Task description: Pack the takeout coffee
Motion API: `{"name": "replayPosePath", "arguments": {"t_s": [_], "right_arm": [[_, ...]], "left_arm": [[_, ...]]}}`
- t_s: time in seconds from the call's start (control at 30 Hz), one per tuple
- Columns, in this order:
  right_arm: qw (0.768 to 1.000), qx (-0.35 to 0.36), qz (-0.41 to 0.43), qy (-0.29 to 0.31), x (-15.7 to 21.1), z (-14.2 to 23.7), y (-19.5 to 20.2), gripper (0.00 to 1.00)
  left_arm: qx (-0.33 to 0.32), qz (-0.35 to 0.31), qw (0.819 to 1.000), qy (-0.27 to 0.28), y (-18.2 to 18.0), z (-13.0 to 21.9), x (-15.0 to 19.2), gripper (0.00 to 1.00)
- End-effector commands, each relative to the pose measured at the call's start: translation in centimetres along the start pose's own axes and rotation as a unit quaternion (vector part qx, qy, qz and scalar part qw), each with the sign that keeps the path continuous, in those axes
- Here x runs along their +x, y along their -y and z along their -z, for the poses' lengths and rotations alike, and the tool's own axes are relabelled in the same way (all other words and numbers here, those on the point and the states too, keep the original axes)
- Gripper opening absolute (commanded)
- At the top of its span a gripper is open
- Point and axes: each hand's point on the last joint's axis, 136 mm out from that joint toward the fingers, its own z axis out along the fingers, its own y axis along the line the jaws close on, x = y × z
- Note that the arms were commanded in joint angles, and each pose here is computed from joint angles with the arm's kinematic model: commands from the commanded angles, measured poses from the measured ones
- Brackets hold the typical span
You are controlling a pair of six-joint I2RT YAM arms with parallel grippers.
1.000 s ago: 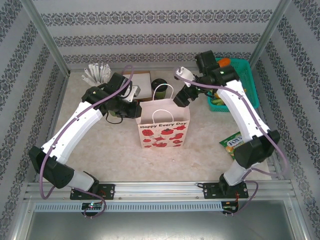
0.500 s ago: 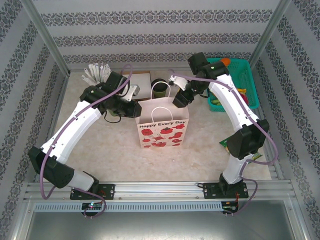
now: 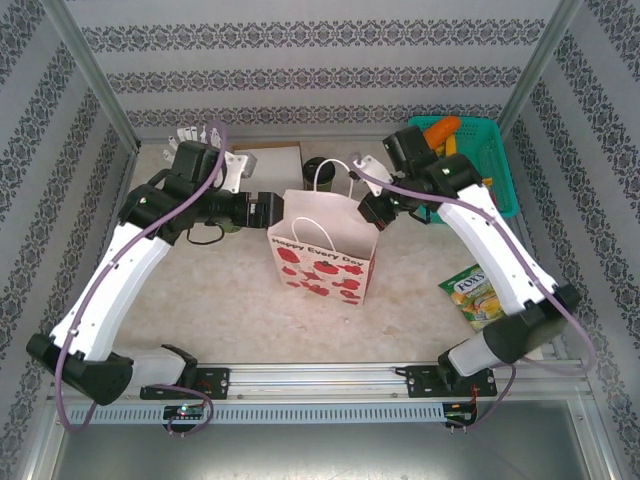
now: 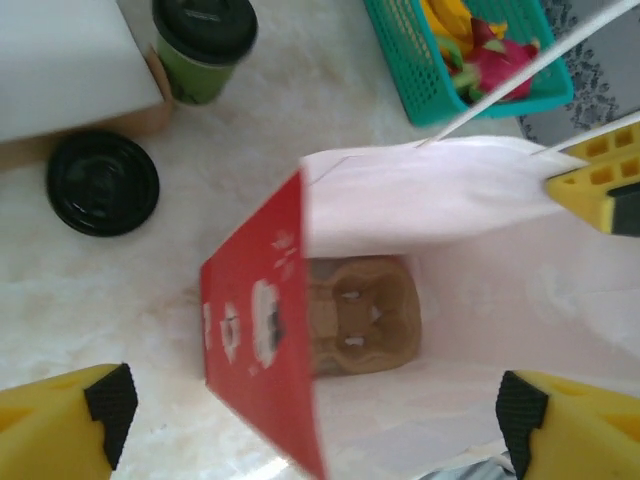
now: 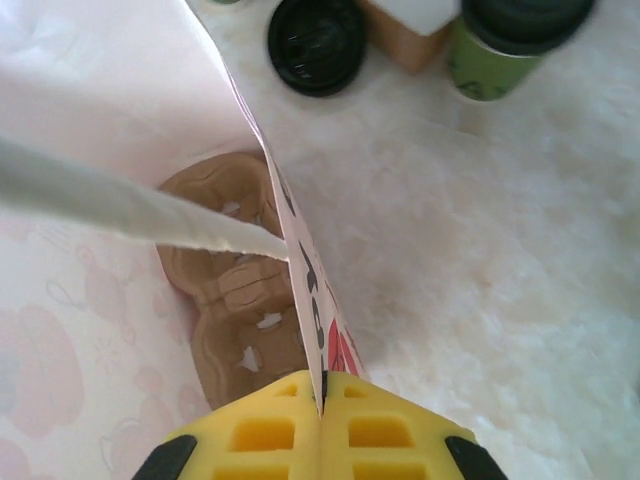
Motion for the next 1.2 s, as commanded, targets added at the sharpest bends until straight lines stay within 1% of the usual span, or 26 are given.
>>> {"name": "replayPosePath", "arguments": {"t_s": [0.0, 0.07, 0.13, 0.2, 0.3, 0.4, 0.47, 0.57, 0.7, 0.83, 0.93, 1.17], "right_arm": [[0.991, 0.059, -0.108, 0.043, -0.1, 1.4, 1.0, 0.00], [0.986, 0.066, -0.144, 0.042, 0.7, 1.2, 0.5, 0.00], [0.979, 0.084, -0.186, 0.026, 2.0, 0.2, 0.5, 0.00], [0.970, 0.098, -0.222, 0.014, 3.2, -1.5, 0.2, 0.00], [0.965, 0.094, -0.244, 0.005, 3.6, -3.7, -0.8, 0.00], [0.967, 0.078, -0.242, 0.009, 2.4, -4.1, -1.7, 0.00], [0.972, 0.064, -0.226, 0.015, 1.4, -3.9, -2.6, 0.00], [0.978, 0.043, -0.204, 0.025, 0.5, -3.5, -4.0, 0.00], [0.978, 0.007, -0.204, 0.046, -0.4, -3.1, -5.5, 0.00], [0.976, -0.008, -0.212, 0.051, -0.7, -3.3, -6.2, 0.00], [0.974, -0.013, -0.221, 0.050, -0.9, -3.7, -6.5, 0.00], [0.963, 0.024, -0.261, 0.060, -1.2, -4.3, -6.4, 0.00]], "left_arm": [[-0.083, 0.024, 0.993, 0.077, -3.1, 1.3, -2.2, 1.00], [-0.127, 0.042, 0.986, 0.100, -4.8, 2.1, -2.4, 1.00], [-0.149, 0.056, 0.980, 0.116, -5.7, 2.6, -2.6, 1.00], [-0.163, 0.068, 0.977, 0.122, -6.5, 2.6, -2.4, 1.00], [-0.175, 0.084, 0.975, 0.111, -7.2, 1.9, -1.9, 1.00], [-0.193, 0.101, 0.972, 0.089, -8.1, 1.0, -1.0, 1.00], [-0.209, 0.109, 0.969, 0.080, -8.7, 0.8, -0.5, 1.00], [-0.231, 0.118, 0.962, 0.085, -9.6, 1.1, -0.2, 1.00], [-0.253, 0.126, 0.954, 0.101, -10.5, 1.7, 0.0, 1.00], [-0.269, 0.132, 0.948, 0.103, -11.1, 1.9, 0.4, 1.00], [-0.273, 0.138, 0.947, 0.099, -11.4, 1.6, 0.8, 1.00], [-0.272, 0.162, 0.945, 0.083, -12.0, 0.4, 2.3, 0.99]]}}
